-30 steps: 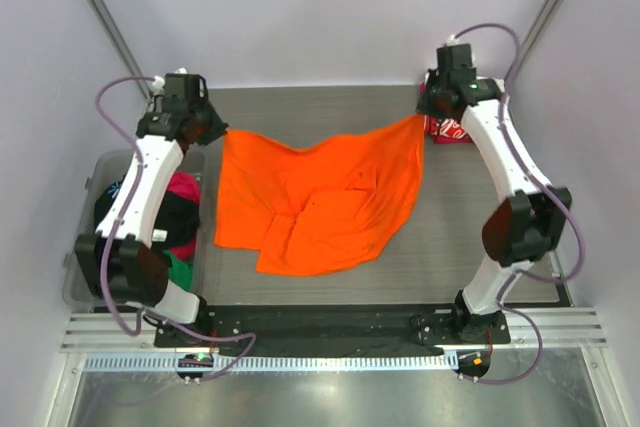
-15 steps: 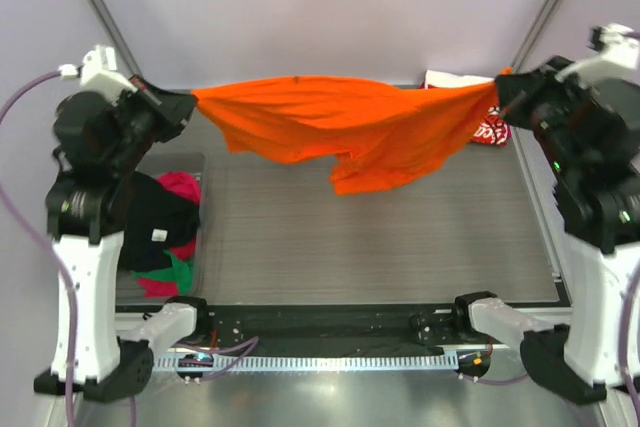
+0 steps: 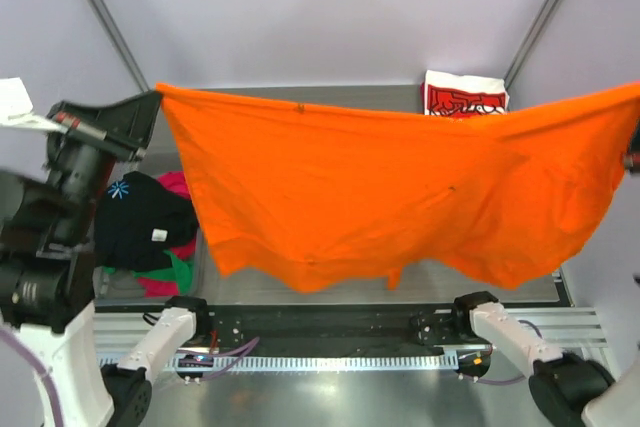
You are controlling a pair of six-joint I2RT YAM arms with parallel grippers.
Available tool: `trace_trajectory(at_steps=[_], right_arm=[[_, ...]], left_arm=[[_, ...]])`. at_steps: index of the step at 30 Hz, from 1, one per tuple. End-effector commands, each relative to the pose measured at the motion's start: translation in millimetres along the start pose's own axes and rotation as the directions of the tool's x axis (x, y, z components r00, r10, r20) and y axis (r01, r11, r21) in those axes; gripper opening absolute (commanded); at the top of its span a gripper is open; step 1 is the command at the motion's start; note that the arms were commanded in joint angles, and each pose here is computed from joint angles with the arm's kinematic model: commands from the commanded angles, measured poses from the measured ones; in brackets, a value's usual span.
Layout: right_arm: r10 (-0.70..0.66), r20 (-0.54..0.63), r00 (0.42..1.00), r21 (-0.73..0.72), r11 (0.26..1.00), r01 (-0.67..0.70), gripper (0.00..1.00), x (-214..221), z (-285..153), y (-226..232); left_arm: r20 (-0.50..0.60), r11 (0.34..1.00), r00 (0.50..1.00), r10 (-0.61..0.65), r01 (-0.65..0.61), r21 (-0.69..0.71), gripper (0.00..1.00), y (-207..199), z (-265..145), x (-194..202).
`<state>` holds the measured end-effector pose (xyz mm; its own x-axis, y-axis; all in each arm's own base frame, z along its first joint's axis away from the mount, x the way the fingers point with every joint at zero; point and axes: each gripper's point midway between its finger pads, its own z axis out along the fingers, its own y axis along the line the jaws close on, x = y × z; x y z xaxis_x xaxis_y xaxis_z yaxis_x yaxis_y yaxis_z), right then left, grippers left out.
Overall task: Fold and stack the t-shirts
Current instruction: Flatten the tshirt out
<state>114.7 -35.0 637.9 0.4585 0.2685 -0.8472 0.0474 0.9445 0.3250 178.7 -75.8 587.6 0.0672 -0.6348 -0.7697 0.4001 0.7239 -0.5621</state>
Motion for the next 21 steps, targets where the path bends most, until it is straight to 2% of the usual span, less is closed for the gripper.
trace_trajectory(at_steps=[1,3,4,6,7,10,11,13,14,16,17,18,19,20,21], right_arm=[[-0.16,-0.166,0.973,0.091,0.98,0.177,0.01,73,92,7],[-0.181,-0.177,0.967,0.089,0.976,0.199,0.01,87,118,14],[-0.197,-0.213,0.957,0.084,0.972,0.219,0.01,115,142,21],[-0.218,-0.25,0.943,0.064,0.968,0.241,0.01,143,164,27],[-0.237,-0.298,0.925,0.064,0.961,0.268,0.01,175,183,27],[-0.238,-0.363,0.901,0.04,0.962,0.27,0.01,235,216,24],[-0.244,-0.418,0.875,0.039,0.958,0.286,0.01,280,233,13],[-0.227,-0.479,0.848,0.01,0.965,0.264,0.01,331,248,9],[-0.226,-0.549,0.805,0.002,0.962,0.272,0.01,389,259,-3],[-0.209,-0.609,0.765,-0.032,0.97,0.239,0.01,440,268,-3],[-0.198,-0.641,0.742,-0.039,0.973,0.226,0.11,462,269,-5],[-0.193,-0.707,0.68,-0.046,0.973,0.228,0.69,509,267,-14],[-0.167,-0.728,0.665,-0.02,0.975,0.223,0.89,519,268,-16],[-0.152,-0.741,0.654,-0.003,0.975,0.223,0.99,513,269,-15],[-0.142,-0.751,0.645,-0.001,0.977,0.214,1.0,518,268,-13]], left_arm=[[-0.081,0.991,0.995,-0.066,0.055,-0.125,0.0,43,55,30],[-0.11,0.977,0.99,-0.089,0.065,-0.205,0.0,72,77,51],[-0.123,0.97,0.988,-0.094,0.063,-0.233,0.0,82,84,58],[-0.156,0.954,0.982,-0.102,0.052,-0.294,0.0,110,100,81],[-0.182,0.94,0.977,-0.108,0.04,-0.339,0.0,129,111,96],[-0.264,0.907,0.957,-0.117,-0.005,-0.421,0.0,177,135,142],[-0.278,0.886,0.954,-0.116,-0.028,-0.464,0.0,197,138,155],[-0.33,0.855,0.938,-0.11,-0.08,-0.513,0.0,228,146,183],[-0.378,0.822,0.918,-0.117,-0.124,-0.555,0.0,260,152,213],[-0.44,0.786,0.892,-0.102,-0.199,-0.586,0.04,296,156,244],[-0.511,0.755,0.848,-0.141,-0.241,-0.61,0.06,327,158,279],[-0.549,0.743,0.819,-0.167,-0.261,-0.616,0.26,339,157,294],[-0.586,0.733,0.787,-0.195,-0.28,-0.62,0.37,351,156,310],[-0.636,0.72,0.734,-0.235,-0.308,-0.622,0.51,361,152,327],[-0.651,0.717,0.718,-0.248,-0.316,-0.622,0.57,364,151,333]])
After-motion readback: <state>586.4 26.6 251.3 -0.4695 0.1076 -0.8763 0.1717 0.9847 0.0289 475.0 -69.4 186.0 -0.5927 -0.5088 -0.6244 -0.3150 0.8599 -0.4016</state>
